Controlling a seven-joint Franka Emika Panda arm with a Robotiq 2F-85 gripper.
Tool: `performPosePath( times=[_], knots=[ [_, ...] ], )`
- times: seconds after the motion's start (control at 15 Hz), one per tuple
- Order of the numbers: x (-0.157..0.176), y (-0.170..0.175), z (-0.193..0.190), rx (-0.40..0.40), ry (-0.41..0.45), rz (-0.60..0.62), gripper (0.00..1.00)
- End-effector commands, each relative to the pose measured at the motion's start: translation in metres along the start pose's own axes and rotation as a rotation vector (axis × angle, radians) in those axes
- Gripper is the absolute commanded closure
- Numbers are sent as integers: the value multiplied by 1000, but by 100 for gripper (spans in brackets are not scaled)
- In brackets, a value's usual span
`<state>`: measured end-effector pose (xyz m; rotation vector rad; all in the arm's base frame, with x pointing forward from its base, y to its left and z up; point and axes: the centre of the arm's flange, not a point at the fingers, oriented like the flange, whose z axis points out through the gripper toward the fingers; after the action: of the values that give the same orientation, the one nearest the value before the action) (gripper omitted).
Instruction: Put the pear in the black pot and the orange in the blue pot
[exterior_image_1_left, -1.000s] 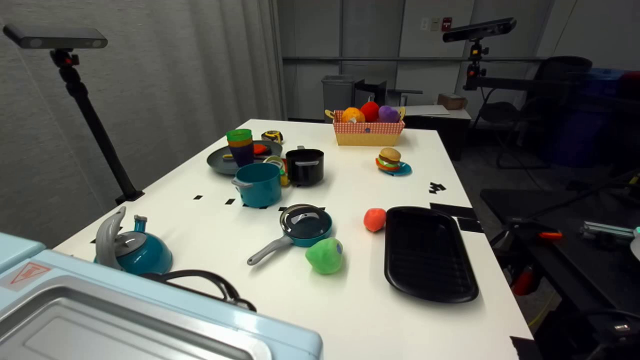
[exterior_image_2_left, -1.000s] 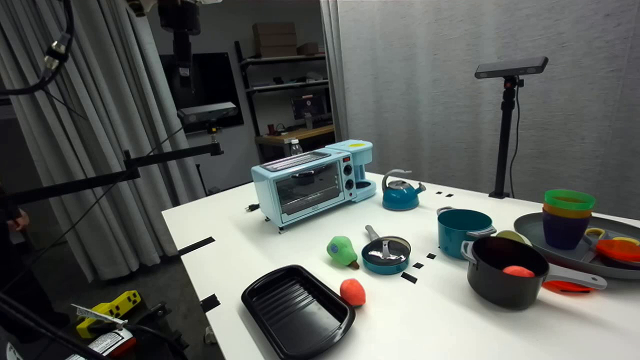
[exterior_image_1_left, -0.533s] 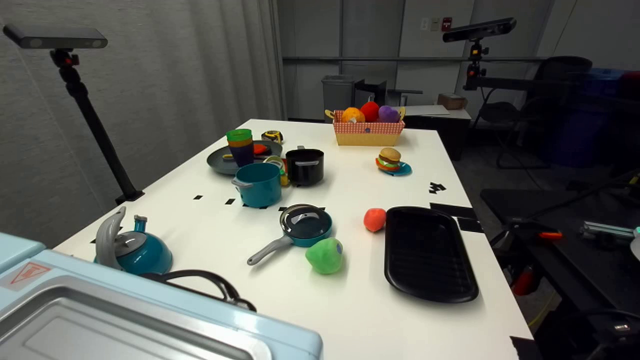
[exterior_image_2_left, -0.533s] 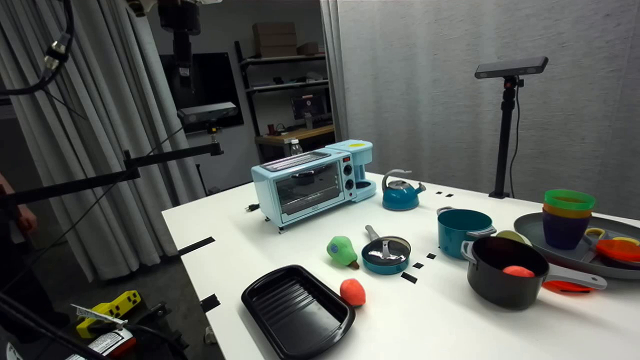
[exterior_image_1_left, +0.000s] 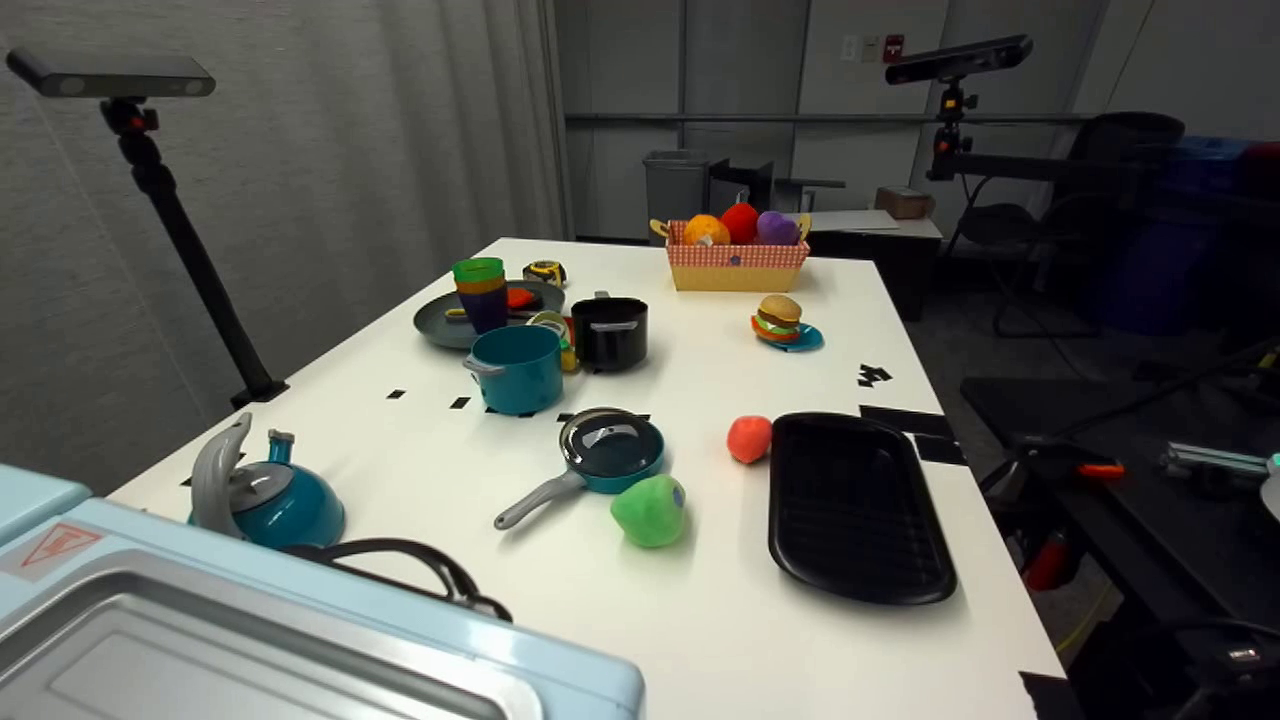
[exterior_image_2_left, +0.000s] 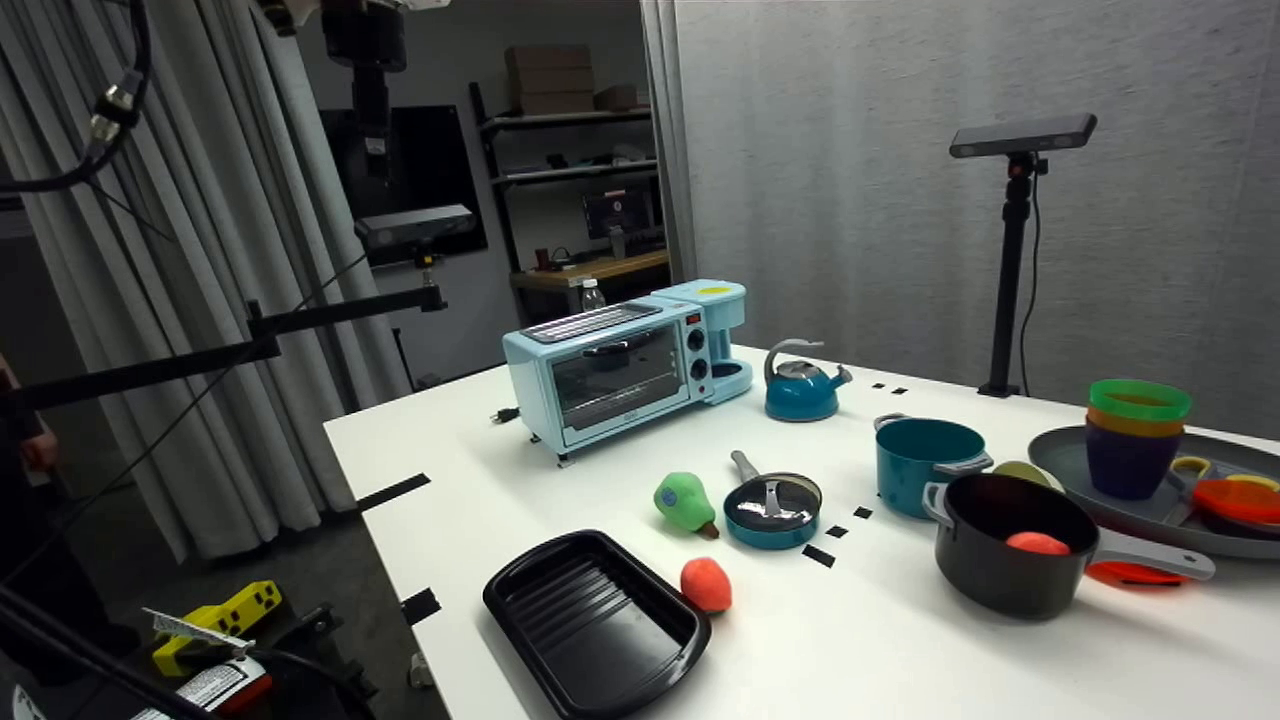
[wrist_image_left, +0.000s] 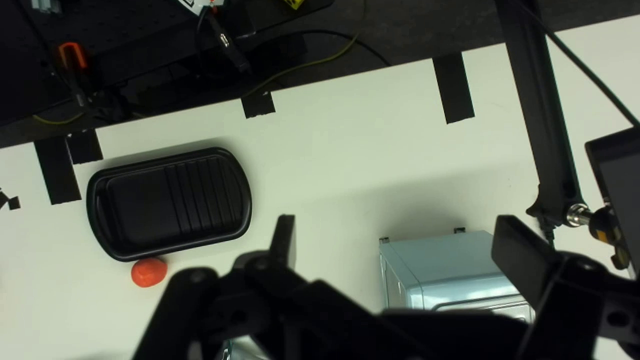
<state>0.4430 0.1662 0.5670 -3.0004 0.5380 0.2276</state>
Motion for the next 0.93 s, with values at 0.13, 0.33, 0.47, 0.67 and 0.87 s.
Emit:
performPosePath(
  times=[0.13,0.33,0.47,0.67,0.87],
  knots=[
    [59,33,29,33,47,49,0],
    [89,55,49,40,55,104,0],
    [110,76,65,26,61,142,0],
    [132,109,89,-11,63,194,0],
    [151,140,117,-40,77,235,0]
  ],
)
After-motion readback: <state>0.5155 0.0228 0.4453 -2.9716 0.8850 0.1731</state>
